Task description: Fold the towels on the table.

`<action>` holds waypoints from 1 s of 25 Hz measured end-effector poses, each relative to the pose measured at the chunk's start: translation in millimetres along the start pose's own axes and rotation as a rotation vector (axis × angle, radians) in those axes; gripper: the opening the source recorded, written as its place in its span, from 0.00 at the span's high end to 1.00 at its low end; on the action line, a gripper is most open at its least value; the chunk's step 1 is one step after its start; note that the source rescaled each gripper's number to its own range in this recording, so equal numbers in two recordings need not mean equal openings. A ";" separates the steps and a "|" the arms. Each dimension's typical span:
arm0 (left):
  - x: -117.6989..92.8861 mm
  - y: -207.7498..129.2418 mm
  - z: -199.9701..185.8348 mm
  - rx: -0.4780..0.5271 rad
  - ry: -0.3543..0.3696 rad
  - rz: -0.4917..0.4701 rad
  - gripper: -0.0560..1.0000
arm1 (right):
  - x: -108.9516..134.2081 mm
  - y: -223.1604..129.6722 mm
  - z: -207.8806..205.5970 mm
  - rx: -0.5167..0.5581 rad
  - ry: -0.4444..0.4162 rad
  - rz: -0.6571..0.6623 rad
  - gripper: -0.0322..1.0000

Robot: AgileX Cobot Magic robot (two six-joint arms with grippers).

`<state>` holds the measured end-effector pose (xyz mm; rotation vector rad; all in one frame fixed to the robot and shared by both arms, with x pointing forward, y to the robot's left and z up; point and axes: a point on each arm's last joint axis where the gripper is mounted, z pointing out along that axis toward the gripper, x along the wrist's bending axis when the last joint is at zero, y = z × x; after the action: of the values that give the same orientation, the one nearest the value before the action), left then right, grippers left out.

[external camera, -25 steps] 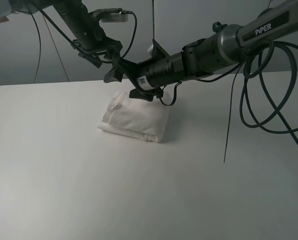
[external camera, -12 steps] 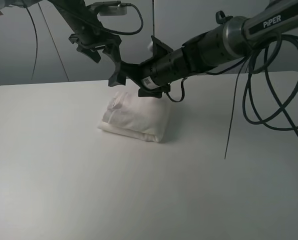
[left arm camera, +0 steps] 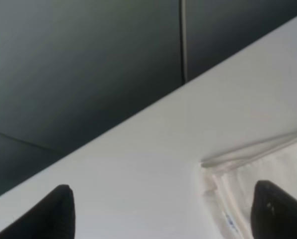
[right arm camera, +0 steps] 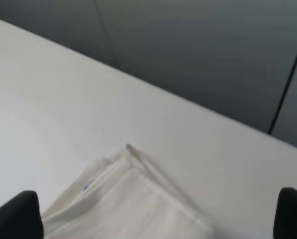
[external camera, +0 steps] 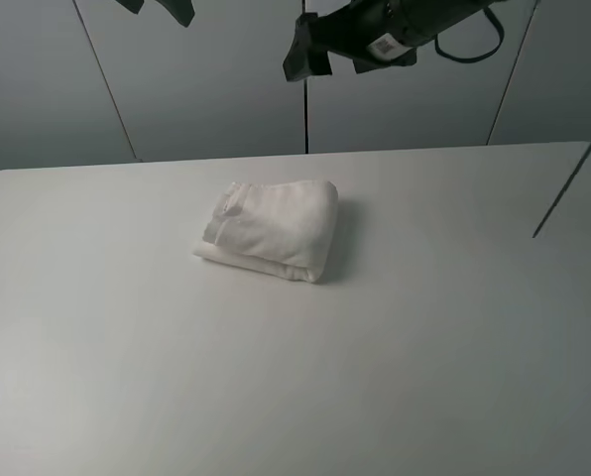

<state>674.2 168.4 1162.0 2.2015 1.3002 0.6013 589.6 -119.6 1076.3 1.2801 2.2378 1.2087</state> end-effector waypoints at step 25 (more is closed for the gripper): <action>-32.5 -181.7 -186.0 0.038 0.088 -0.079 0.08 | 22.6 -52.7 -178.2 0.114 -0.147 -0.111 0.00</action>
<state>427.2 251.7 1188.4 2.1644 1.4474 0.6548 439.8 -207.6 1146.0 1.2240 2.2653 0.9294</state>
